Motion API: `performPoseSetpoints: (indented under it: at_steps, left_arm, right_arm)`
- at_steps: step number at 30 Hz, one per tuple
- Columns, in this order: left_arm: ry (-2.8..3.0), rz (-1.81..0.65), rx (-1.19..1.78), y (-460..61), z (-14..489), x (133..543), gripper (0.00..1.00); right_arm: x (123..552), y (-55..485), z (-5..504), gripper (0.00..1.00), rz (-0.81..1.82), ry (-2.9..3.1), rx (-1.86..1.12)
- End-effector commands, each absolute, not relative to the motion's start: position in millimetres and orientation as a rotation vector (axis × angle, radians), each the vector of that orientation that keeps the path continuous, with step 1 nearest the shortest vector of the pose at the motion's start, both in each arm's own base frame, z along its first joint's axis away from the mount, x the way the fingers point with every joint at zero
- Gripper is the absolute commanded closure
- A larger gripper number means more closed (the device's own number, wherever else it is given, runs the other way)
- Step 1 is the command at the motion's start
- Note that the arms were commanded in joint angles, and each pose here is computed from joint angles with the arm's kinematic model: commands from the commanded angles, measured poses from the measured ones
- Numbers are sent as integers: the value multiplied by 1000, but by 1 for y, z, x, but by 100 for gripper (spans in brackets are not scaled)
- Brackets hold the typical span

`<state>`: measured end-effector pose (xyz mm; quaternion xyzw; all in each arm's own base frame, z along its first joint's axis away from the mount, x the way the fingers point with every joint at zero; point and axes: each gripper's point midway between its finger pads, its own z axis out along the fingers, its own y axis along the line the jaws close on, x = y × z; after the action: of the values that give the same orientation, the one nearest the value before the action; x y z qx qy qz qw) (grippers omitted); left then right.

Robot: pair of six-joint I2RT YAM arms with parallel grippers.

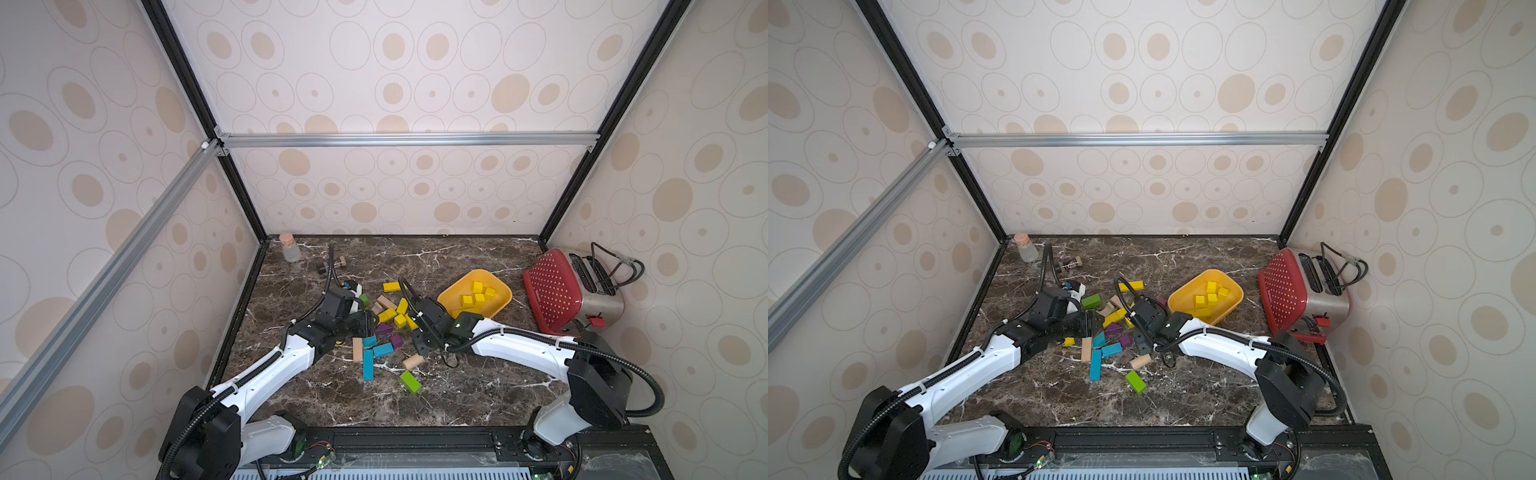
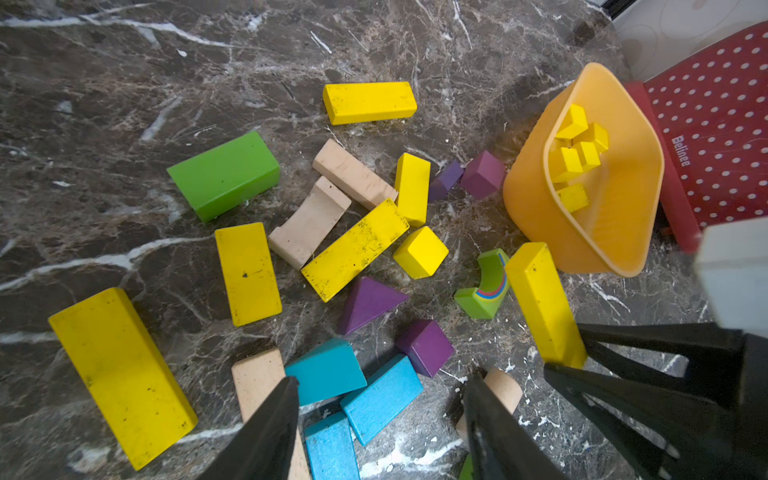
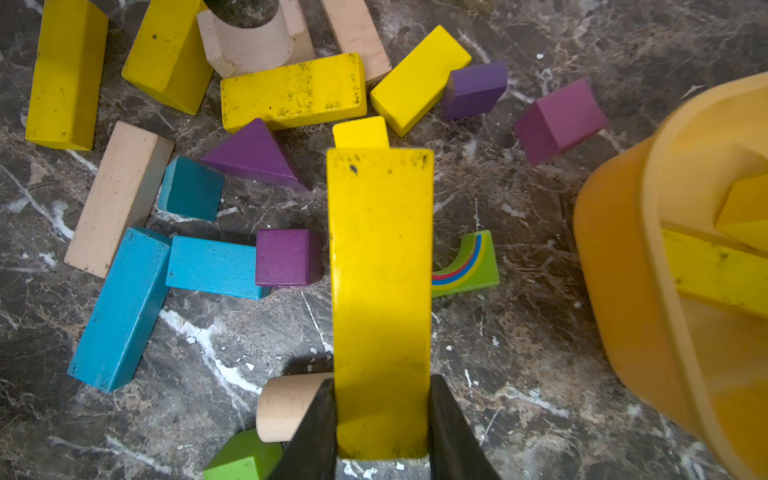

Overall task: Pick out the yellow building blocks
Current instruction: Pick up the building block from the center of the board.

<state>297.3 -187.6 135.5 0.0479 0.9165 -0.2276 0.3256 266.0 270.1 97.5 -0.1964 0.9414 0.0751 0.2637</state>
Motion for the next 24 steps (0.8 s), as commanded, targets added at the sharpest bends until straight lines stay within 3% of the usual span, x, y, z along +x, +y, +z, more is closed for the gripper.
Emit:
performPoseSetpoints:
  at_steps: [1, 24]
  left_arm:
    - [2350, -617, 124, -201, 153, 312, 37]
    - [2265, -719, 323, -287, 197, 370, 38]
  right_arm:
    - [273, 255, 107, 100, 201, 2508, -490]
    - [296, 189, 122, 100, 283, 2598, -172]
